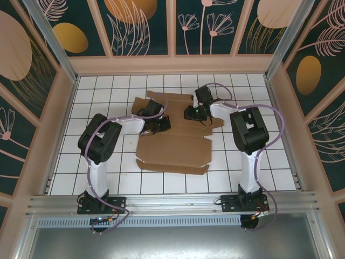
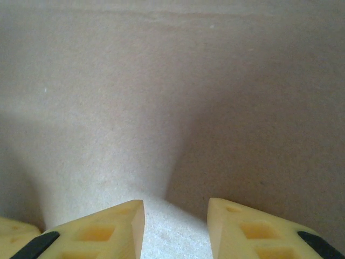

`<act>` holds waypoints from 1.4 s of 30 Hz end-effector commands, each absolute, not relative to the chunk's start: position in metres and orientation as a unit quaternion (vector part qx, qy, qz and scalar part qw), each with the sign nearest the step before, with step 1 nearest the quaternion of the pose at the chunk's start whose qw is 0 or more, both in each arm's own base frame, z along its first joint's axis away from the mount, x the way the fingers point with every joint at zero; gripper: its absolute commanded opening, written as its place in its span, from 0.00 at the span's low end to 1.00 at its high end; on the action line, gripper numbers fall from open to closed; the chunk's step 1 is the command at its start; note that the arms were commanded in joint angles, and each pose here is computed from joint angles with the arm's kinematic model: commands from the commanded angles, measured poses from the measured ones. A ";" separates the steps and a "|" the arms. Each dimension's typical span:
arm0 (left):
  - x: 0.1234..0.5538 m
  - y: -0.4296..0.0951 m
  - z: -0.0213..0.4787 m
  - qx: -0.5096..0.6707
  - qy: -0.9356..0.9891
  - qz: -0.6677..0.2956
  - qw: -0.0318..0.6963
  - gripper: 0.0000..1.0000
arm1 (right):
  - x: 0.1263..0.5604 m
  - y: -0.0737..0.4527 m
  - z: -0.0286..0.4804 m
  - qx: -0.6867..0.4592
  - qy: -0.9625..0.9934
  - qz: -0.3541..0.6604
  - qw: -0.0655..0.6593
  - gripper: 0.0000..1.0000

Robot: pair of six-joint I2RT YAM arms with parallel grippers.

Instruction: Fold the paper box

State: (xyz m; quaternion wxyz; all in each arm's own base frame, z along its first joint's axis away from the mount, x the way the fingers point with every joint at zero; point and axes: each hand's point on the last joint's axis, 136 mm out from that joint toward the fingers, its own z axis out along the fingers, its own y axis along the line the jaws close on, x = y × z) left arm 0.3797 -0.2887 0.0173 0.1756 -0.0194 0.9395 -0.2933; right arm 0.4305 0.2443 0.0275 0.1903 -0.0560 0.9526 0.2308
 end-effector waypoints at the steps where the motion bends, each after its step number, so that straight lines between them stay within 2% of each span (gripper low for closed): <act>1: 0.335 -0.277 -0.005 -0.049 0.946 -0.300 0.109 0.00 | 0.396 0.255 0.006 -0.083 0.960 0.223 0.146 0.37; 8: 0.299 -0.256 -0.012 -0.070 0.947 -0.299 0.093 0.00 | 0.372 0.263 0.002 -0.081 0.959 0.229 0.143 0.37; 14: 0.303 -0.243 -0.022 -0.060 0.960 -0.252 0.104 0.00 | 0.362 0.244 -0.001 -0.061 0.966 0.190 0.163 0.36; 19: 0.304 -0.248 -0.017 -0.063 0.955 -0.269 0.108 0.00 | 0.354 0.234 -0.002 -0.066 0.968 0.182 0.161 0.37; 22: 0.308 -0.255 -0.002 -0.052 0.948 -0.289 0.119 0.00 | 0.359 0.241 0.014 -0.080 0.959 0.204 0.178 0.40; 26: 0.332 -0.271 0.046 -0.024 0.934 -0.316 0.162 0.00 | 0.378 0.257 0.071 -0.095 0.931 0.256 0.242 0.50; 30: 0.376 -0.294 0.095 0.005 0.921 -0.330 0.205 0.00 | 0.403 0.259 0.124 -0.091 0.907 0.284 0.297 0.59; 31: 0.386 -0.297 0.100 0.006 0.921 -0.327 0.209 0.00 | 0.409 0.257 0.132 -0.086 0.904 0.290 0.303 0.69; 32: 0.397 -0.301 0.103 0.007 0.921 -0.327 0.212 0.00 | 0.416 0.253 0.139 -0.077 0.900 0.300 0.306 0.73; 37: 0.448 -0.307 0.083 -0.016 0.925 -0.323 0.199 0.00 | 0.457 0.212 0.143 0.001 0.899 0.310 0.309 0.74; 42: 0.476 -0.314 0.051 -0.025 0.934 -0.308 0.182 0.00 | 0.485 0.177 0.127 0.052 0.902 0.299 0.306 0.75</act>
